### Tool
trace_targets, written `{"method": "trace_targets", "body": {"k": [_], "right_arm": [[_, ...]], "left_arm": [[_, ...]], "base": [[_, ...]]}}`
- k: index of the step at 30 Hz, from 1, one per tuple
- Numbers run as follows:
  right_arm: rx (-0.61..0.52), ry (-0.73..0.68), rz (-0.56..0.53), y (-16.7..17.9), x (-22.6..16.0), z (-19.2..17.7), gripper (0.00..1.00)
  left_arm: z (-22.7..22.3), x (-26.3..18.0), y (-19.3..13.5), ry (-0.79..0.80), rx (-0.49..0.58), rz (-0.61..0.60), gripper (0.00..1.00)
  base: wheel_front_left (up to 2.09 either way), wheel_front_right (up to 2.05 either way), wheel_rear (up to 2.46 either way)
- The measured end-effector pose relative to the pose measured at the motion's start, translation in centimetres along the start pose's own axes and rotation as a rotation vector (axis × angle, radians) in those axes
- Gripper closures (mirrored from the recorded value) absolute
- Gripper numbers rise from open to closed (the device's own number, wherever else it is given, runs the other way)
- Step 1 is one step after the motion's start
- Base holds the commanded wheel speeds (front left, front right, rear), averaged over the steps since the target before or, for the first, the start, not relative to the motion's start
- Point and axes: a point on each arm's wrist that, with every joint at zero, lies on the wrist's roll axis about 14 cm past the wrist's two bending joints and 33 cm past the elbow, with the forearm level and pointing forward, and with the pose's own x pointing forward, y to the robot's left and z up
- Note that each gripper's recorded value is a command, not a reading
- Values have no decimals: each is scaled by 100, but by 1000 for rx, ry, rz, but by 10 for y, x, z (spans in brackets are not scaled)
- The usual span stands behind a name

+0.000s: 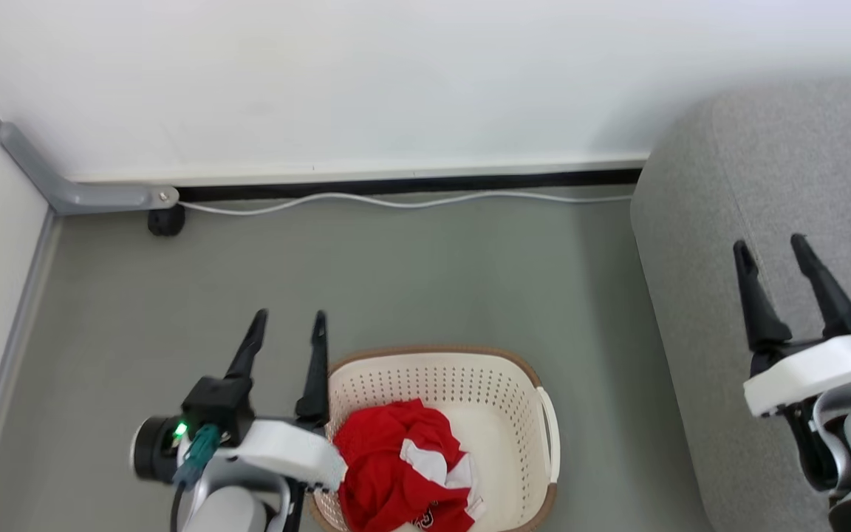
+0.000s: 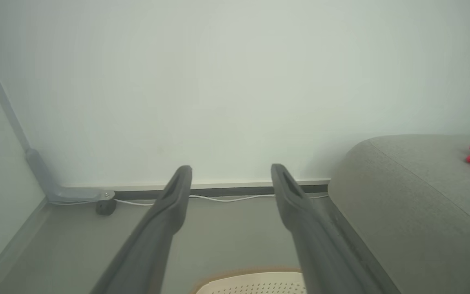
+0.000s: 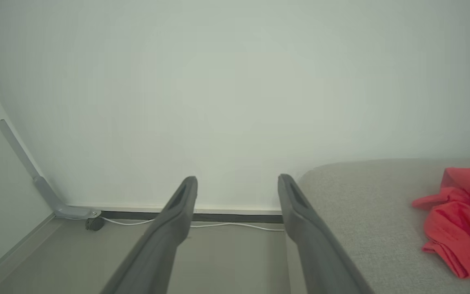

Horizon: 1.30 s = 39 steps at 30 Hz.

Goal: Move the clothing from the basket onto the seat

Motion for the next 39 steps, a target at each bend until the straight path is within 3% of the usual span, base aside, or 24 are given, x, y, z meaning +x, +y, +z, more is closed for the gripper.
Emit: {"method": "trace_targets", "body": {"k": [7, 16, 39], "right_arm": [[10, -31, 36, 22, -19, 7, 0], [29, -29, 20, 28, -53, 1, 0], [43, -18, -27, 21, -71, -8, 0]], "left_arm": [[2, -30, 37, -8, 12, 120, 0], [-9, -65, 60, 21, 32, 198, 0], [-11, -79, 64, 27, 52, 216, 0]], "base": [[0, 0, 0], [0, 0, 0], [0, 0, 0]]}}
